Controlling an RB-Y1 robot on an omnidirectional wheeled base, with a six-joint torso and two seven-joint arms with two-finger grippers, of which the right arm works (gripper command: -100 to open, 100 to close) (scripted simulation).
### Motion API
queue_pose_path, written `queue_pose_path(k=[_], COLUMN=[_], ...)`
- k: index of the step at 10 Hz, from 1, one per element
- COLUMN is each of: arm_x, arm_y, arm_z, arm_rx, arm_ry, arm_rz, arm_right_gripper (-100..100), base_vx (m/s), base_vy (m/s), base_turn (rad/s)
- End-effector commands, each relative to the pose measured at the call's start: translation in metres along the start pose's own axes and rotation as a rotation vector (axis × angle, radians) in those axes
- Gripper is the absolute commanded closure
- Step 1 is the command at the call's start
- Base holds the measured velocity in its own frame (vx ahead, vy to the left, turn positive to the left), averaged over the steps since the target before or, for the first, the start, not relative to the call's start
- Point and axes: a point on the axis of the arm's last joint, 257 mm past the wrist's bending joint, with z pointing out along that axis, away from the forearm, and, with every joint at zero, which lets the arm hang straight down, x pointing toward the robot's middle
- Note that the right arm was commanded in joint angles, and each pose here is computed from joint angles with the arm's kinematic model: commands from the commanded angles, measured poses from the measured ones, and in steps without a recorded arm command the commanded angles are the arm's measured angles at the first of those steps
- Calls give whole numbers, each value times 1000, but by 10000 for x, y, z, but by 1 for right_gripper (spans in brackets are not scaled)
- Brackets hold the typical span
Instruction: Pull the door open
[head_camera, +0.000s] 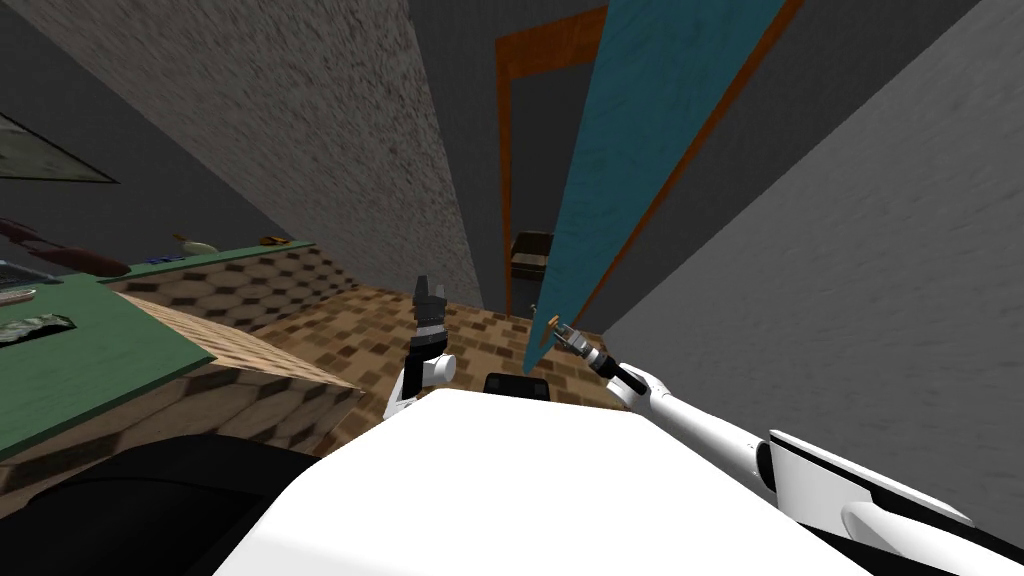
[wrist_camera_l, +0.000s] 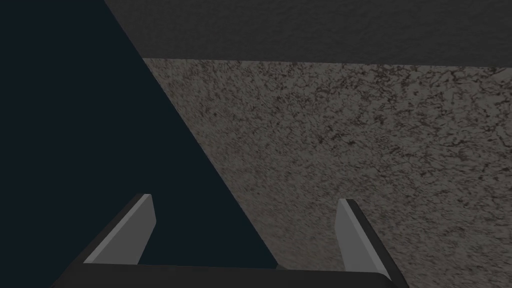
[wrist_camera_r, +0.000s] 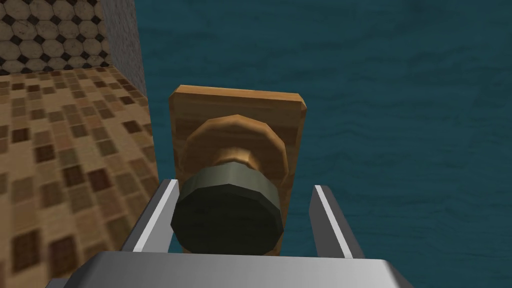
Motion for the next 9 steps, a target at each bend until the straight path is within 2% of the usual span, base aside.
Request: queue_pose_path(k=[1,3,5,9], arm_x=[82,103,79,14], arm_y=[97,92,22,44], arm_z=[-59,-96,-86,-90], arm_rx=[3,13,19,18], arm_ry=[8,11,6,-15], arm_rz=[-3,4,10,1], arm_right_gripper=[100,100,100,100], base_vx=[-97,-152,-144,143], base_vy=[-108,-155,-77,102], base_turn=[299,211,77,-221])
